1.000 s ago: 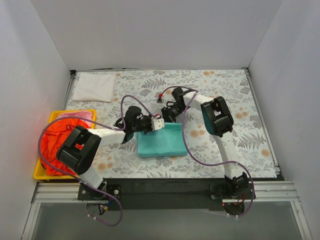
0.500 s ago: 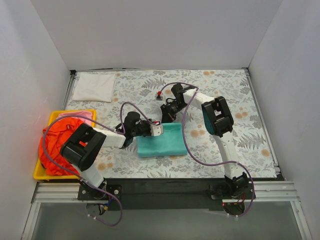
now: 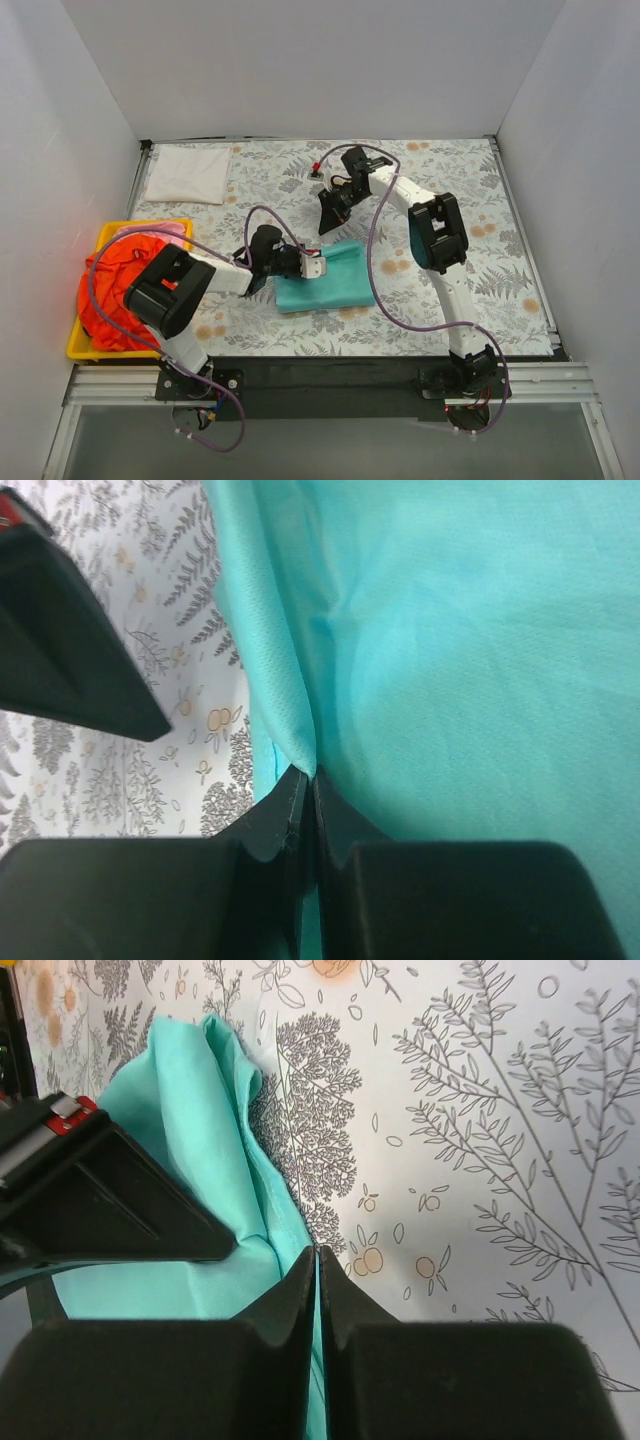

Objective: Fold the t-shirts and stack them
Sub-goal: Fold the tshirt

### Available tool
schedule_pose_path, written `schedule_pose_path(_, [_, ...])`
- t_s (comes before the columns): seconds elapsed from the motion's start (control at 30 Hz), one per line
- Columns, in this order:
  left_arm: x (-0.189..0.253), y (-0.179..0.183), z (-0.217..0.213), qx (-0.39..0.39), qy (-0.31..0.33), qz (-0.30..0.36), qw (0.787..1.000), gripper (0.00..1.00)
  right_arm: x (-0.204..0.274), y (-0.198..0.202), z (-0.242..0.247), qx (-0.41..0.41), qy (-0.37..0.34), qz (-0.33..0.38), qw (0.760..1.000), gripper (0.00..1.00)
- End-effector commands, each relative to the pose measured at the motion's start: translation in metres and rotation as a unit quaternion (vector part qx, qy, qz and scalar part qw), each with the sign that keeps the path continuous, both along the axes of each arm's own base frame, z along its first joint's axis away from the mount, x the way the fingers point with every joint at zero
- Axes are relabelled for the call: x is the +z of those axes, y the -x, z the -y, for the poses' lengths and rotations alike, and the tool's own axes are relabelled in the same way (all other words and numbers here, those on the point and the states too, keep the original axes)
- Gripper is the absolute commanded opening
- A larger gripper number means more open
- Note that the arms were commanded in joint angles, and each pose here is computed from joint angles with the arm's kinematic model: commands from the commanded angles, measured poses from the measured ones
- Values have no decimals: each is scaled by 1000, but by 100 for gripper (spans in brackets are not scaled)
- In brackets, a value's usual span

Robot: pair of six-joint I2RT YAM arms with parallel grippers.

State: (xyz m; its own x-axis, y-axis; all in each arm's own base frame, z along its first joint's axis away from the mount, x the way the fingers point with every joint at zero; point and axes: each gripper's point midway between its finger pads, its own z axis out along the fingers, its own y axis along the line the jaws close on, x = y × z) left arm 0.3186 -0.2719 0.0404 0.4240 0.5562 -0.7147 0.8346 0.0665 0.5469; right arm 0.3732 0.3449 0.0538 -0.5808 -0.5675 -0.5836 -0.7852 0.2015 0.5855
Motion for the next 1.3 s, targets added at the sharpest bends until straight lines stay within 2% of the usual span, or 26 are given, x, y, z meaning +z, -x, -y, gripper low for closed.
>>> schedule_pose_path(0.0, [-8, 0, 2, -11, -16, -22, 1000, 0, 44, -18, -3, -22, -26, 29, 999, 9])
schedule_pose_path(0.13, [-13, -7, 5, -8, -27, -44, 999, 1, 57, -37, 8, -50, -36, 30, 998, 16])
schedule_pose_path(0.17, [-13, -12, 6, -4, -27, -44, 999, 4, 61, -46, 17, -64, -38, 31, 997, 23])
schedule_pose_path(0.23, [-15, -16, 5, 5, -33, -62, 998, 10, 69, -55, 28, -80, -42, 35, 995, 28])
schedule_pose_path(0.27, [-13, -20, 6, 12, -32, -71, 997, 17, 78, -64, 40, -94, -45, 44, 994, 33])
schedule_pose_path(0.33, [-2, -33, 5, 31, -32, -91, 995, 25, 85, -69, 55, -108, -45, 47, 992, 36])
schedule_pose_path(0.4, [25, -55, 6, 64, -9, -99, 993, 28, 104, -74, 75, -125, -52, 61, 989, 36])
schedule_pose_path(0.43, [31, -55, 3, 76, -6, -122, 990, 28, 110, -73, 80, -128, -58, 61, 988, 36])
schedule_pose_path(0.5, [76, -70, 4, 96, 41, -142, 984, 33, 123, -63, 94, -137, -64, 60, 987, 35])
schedule_pose_path(0.63, [117, -44, -2, 127, 72, -237, 960, 41, 153, -20, 98, -116, -95, 54, 987, 33])
schedule_pose_path(0.67, [133, -34, -2, 126, 84, -251, 956, 43, 142, -2, 97, -114, -93, 19, 989, 33])
schedule_pose_path(0.77, [151, 20, 2, 108, 100, -389, 909, 49, 149, 43, 88, -89, -111, -20, 990, 33])
schedule_pose_path(0.8, [152, 36, 2, 104, 102, -431, 890, 50, 134, 63, 88, -83, -102, -48, 990, 33])
schedule_pose_path(0.83, [150, 57, 0, 119, 102, -502, 850, 52, 131, 74, 85, -74, -97, -52, 991, 33])
schedule_pose_path(0.87, [153, 86, 3, 83, 105, -562, 816, 58, 134, 90, 78, -58, -97, -49, 992, 34])
schedule_pose_path(0.93, [154, 109, 3, 75, 112, -632, 763, 62, 124, 114, 73, -46, -93, -90, 991, 36])
schedule_pose_path(0.97, [151, 132, 1, 77, 110, -695, 706, 64, 123, 127, 66, -32, -94, -105, 990, 37])
schedule_pose_path(1.0, [151, 138, 1, 81, 112, -715, 685, 66, 121, 135, 63, -28, -94, -126, 987, 38])
schedule_pose_path(1.03, [149, 139, 2, 81, 119, -720, 679, 66, 116, 146, 62, -22, -94, -149, 984, 40])
schedule_pose_path(1.07, [149, 143, 1, 89, 121, -737, 659, 67, 114, 155, 58, -13, -92, -161, 983, 42])
schedule_pose_path(1.27, [113, 145, -1, 133, 100, -771, 615, 69, 86, 177, 47, -2, -70, -221, 973, 43])
